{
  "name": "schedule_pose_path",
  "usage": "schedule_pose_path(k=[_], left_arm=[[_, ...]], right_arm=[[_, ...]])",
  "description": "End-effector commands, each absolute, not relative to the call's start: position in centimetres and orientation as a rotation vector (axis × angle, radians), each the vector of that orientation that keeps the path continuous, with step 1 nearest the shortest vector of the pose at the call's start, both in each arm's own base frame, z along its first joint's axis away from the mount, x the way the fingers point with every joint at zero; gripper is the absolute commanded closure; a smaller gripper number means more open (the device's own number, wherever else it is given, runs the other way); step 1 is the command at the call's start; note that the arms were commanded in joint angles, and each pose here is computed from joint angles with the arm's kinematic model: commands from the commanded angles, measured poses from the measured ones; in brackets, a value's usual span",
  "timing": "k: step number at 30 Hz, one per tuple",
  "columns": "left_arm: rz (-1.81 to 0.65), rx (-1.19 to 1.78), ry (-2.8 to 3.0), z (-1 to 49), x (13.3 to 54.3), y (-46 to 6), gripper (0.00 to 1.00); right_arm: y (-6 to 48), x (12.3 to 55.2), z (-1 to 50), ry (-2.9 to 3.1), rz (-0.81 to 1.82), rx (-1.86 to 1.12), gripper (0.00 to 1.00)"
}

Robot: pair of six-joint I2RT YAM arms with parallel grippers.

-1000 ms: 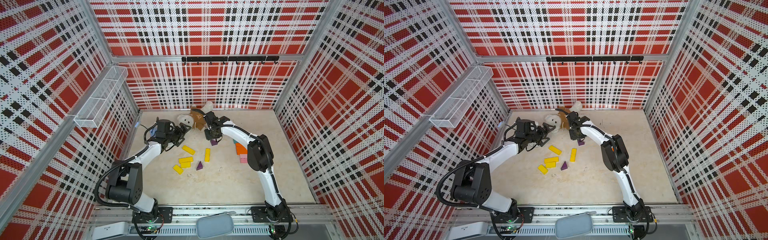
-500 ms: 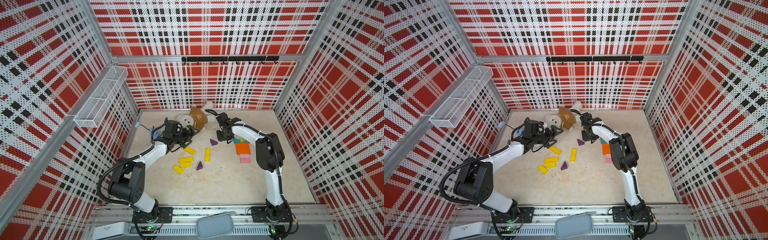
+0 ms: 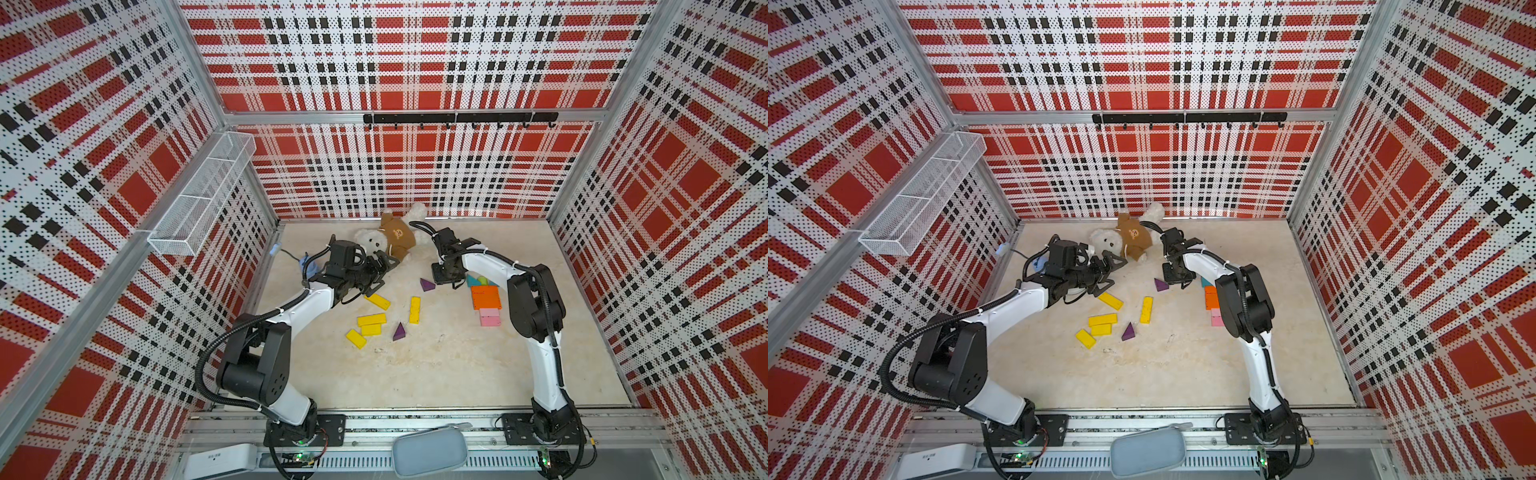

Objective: Assemble a carrot with building blocks
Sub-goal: Assemble the building block at the center of the board.

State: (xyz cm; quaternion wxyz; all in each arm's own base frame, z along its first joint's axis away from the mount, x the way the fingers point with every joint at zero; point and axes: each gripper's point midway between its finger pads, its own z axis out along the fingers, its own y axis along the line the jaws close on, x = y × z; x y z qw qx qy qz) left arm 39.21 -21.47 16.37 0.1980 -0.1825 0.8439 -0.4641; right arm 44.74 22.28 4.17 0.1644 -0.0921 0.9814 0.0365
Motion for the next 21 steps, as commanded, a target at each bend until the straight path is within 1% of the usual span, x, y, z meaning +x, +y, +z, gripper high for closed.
schedule_pose_path(k=[1, 6, 21], left_arm=[[-1.317, -0.47, 2.333, 17.4, 39.9, -21.9, 0.01], [-1.315, -0.471, 2.333, 17.4, 39.9, -21.9, 0.01], [-1.318, -0.469, 2.33, 17.6, 39.8, -21.9, 0.01]], right_arm=[[22.9, 44.9, 3.1, 2.794, 0.139, -0.268, 0.62], [23.0, 44.6, 2.3, 2.807, 0.141, -0.269, 0.62], [23.9, 43.7, 2.3, 2.813, 0.163, -0.276, 0.62]])
